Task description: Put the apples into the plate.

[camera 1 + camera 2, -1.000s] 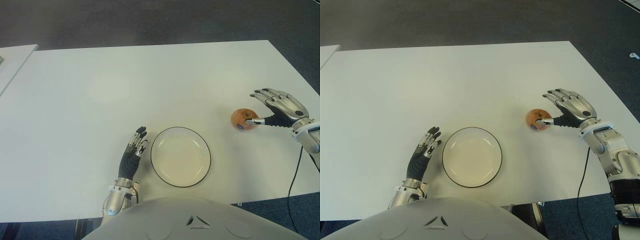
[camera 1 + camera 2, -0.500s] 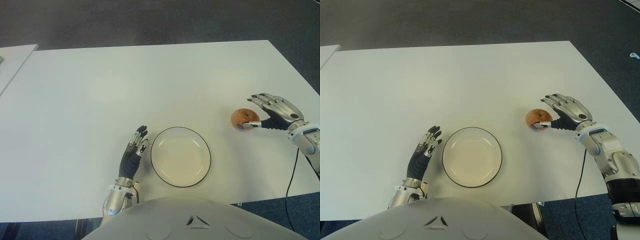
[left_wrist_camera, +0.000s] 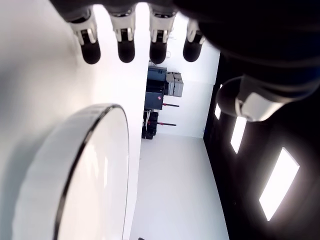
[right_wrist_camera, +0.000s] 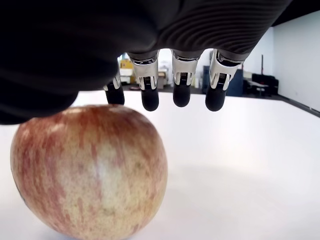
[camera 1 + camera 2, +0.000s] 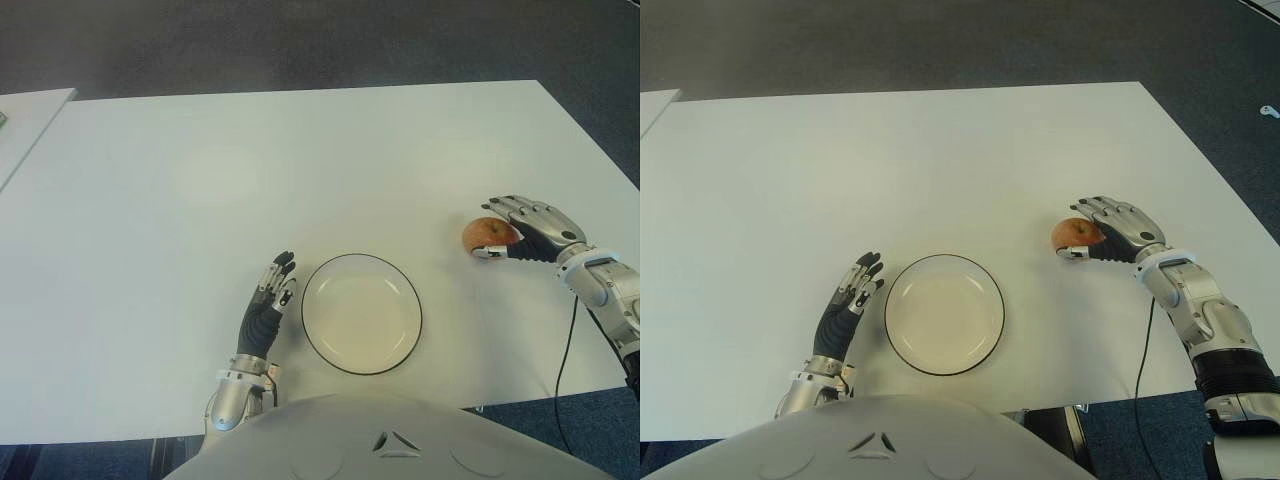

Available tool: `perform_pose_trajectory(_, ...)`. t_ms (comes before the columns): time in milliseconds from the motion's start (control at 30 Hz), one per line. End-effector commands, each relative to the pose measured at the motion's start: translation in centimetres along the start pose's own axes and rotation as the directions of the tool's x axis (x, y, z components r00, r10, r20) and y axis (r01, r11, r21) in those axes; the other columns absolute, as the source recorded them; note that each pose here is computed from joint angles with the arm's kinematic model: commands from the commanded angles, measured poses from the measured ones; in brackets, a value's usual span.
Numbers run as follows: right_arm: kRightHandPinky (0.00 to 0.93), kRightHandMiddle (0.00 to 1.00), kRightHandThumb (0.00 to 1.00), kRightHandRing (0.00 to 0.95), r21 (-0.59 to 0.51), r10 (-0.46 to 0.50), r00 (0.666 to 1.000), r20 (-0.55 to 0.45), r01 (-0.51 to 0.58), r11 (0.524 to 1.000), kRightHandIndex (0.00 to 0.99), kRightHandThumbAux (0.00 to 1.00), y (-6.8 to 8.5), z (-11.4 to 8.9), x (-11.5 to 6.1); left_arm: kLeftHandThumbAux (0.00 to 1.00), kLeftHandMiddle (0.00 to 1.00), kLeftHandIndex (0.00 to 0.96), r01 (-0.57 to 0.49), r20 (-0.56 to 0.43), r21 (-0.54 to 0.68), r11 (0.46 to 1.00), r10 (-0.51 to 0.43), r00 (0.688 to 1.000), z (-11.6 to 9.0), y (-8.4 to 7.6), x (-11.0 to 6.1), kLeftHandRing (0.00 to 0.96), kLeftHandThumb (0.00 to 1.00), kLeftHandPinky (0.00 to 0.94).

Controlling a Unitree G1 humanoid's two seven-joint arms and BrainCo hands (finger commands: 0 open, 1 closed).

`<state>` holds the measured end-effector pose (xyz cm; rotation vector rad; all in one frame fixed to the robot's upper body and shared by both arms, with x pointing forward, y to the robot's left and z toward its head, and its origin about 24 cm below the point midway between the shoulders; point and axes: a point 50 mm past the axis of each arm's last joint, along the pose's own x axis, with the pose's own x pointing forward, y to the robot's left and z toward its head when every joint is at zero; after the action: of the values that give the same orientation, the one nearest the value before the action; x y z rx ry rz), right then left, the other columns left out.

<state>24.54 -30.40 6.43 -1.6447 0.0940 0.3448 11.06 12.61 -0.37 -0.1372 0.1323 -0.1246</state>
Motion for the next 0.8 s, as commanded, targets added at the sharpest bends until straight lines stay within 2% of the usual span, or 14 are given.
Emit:
perform_pose_trajectory(33, 0.000, 0.000, 0.291, 0.000, 0.022, 0.013, 1.000, 0.001, -0.013, 1.000, 0.000, 0.186, 1.0, 0.3, 0.7, 0.411, 0.000, 0.000, 0.009, -0.020, 0.006, 1.000, -0.009, 1.000, -0.3, 0.3, -0.2, 0.000, 0.000, 0.000)
perform_pose_trajectory(267, 0.000, 0.000, 0.296, 0.000, 0.038, 0.015, 1.000, -0.008, -0.015, 0.999, 0.000, 0.196, 2.3, 0.3, 1.3, 0.403, 0.000, 0.000, 0.016, -0.008, 0.010, 1.000, -0.016, 1.000, -0.4, 0.4, -0.2, 0.000, 0.000, 0.000)
perform_pose_trajectory(800, 0.000, 0.000, 0.300, 0.000, 0.071, 0.016, 0.999, -0.029, -0.014, 0.997, 0.000, 0.214, 4.2, 0.7, 3.0, 0.407, 0.000, 0.000, 0.026, -0.001, 0.009, 1.000, -0.026, 1.000, -0.4, 0.7, -0.1, 0.000, 0.000, 0.000)
